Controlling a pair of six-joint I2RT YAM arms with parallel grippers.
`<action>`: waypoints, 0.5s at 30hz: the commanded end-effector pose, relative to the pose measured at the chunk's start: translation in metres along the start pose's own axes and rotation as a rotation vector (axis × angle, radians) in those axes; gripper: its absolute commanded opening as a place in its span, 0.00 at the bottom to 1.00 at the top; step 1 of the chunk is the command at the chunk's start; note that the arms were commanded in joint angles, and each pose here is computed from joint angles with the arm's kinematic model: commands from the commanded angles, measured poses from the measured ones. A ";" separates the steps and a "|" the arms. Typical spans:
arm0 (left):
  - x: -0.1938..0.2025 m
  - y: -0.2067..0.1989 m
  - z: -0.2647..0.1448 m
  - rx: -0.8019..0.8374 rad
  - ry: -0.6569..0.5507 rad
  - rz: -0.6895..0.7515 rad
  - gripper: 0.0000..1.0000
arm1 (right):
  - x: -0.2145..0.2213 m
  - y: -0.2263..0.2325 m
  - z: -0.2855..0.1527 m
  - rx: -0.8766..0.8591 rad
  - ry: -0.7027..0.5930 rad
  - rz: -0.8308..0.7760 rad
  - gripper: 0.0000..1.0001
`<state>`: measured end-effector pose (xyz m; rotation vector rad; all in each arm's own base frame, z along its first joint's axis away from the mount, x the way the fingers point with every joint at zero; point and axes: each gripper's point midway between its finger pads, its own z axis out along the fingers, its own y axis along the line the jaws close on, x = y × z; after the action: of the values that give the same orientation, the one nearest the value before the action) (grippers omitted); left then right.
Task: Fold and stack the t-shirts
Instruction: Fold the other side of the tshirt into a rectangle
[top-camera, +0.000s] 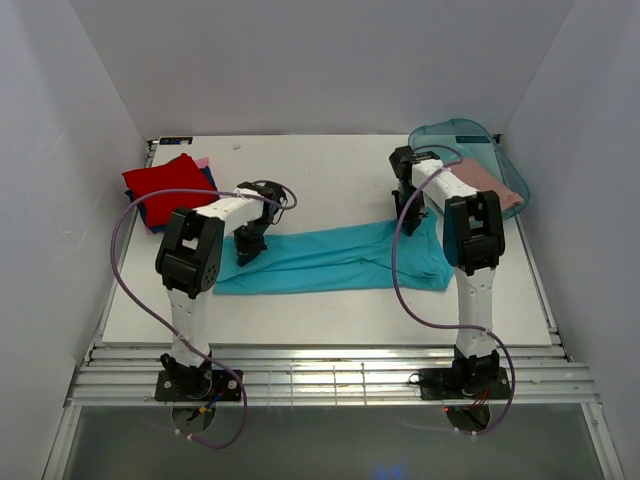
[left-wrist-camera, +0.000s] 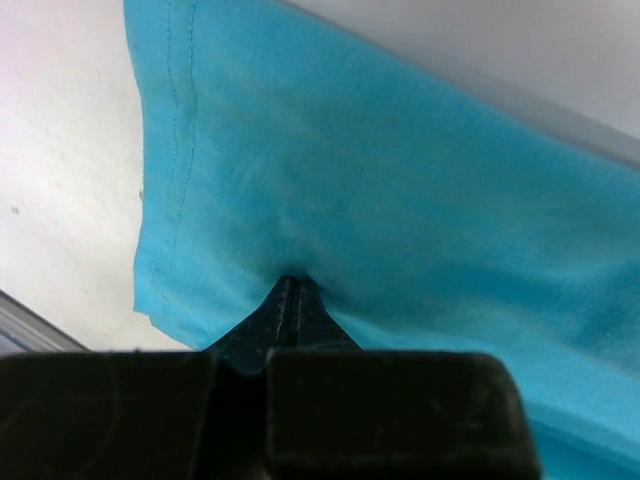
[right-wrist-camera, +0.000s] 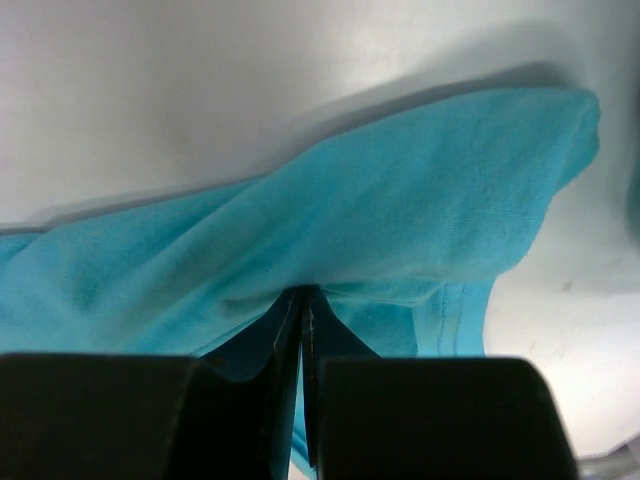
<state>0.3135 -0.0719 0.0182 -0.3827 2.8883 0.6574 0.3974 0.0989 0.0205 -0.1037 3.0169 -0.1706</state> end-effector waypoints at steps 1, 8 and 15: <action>-0.050 -0.033 0.010 0.072 -0.116 -0.080 0.00 | -0.048 0.000 0.005 -0.024 -0.100 -0.013 0.08; -0.100 -0.047 -0.003 0.117 -0.196 -0.086 0.00 | -0.099 -0.004 -0.042 -0.051 -0.323 -0.005 0.08; -0.140 -0.052 -0.054 0.247 -0.364 -0.106 0.00 | -0.089 0.001 -0.119 -0.171 -0.536 -0.017 0.30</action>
<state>0.4234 -0.0914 0.0266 -0.3553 2.6832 0.4849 0.4546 0.1032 0.0797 -0.1280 2.7134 -0.0315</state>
